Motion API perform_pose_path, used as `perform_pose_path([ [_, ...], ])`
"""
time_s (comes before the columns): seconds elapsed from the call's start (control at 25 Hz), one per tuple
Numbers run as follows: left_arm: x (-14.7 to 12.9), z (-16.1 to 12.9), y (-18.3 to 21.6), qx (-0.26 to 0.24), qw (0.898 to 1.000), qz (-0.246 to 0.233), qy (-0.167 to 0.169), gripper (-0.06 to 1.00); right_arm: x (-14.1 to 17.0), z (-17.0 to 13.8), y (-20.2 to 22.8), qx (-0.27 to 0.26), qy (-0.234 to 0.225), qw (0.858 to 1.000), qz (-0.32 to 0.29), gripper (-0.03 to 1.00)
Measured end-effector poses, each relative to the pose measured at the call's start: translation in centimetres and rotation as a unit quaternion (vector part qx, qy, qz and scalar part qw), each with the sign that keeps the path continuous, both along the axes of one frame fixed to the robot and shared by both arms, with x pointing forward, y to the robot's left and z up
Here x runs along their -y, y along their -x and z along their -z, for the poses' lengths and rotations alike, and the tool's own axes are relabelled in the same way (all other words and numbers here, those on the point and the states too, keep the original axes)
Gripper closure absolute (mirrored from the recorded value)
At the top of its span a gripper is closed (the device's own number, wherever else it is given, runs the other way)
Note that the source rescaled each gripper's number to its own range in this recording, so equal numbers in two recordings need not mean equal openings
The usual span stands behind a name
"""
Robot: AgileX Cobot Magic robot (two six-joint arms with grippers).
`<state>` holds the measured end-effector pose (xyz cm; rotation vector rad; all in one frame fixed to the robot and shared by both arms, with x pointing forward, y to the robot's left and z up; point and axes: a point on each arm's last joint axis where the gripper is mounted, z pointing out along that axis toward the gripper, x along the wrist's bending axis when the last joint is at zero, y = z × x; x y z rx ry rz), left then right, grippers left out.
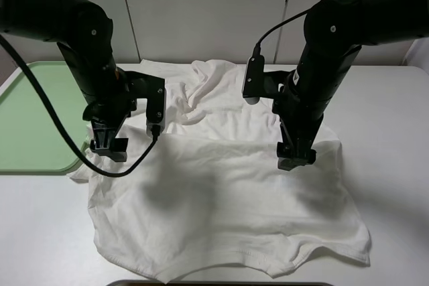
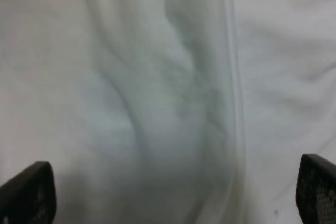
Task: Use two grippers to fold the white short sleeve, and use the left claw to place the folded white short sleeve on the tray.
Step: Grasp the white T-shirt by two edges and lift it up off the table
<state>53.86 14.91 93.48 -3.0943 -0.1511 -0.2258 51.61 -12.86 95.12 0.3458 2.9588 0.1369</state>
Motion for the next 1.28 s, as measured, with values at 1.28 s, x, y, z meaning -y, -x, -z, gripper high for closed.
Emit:
perform_pose_path([
  [1.28, 0.9, 4.4, -1.4, -0.057, 0.998, -0.016, 0.002, 0.06, -0.5, 4.0, -1.7, 0.009, 0.005, 0.999, -0.036, -0.03],
])
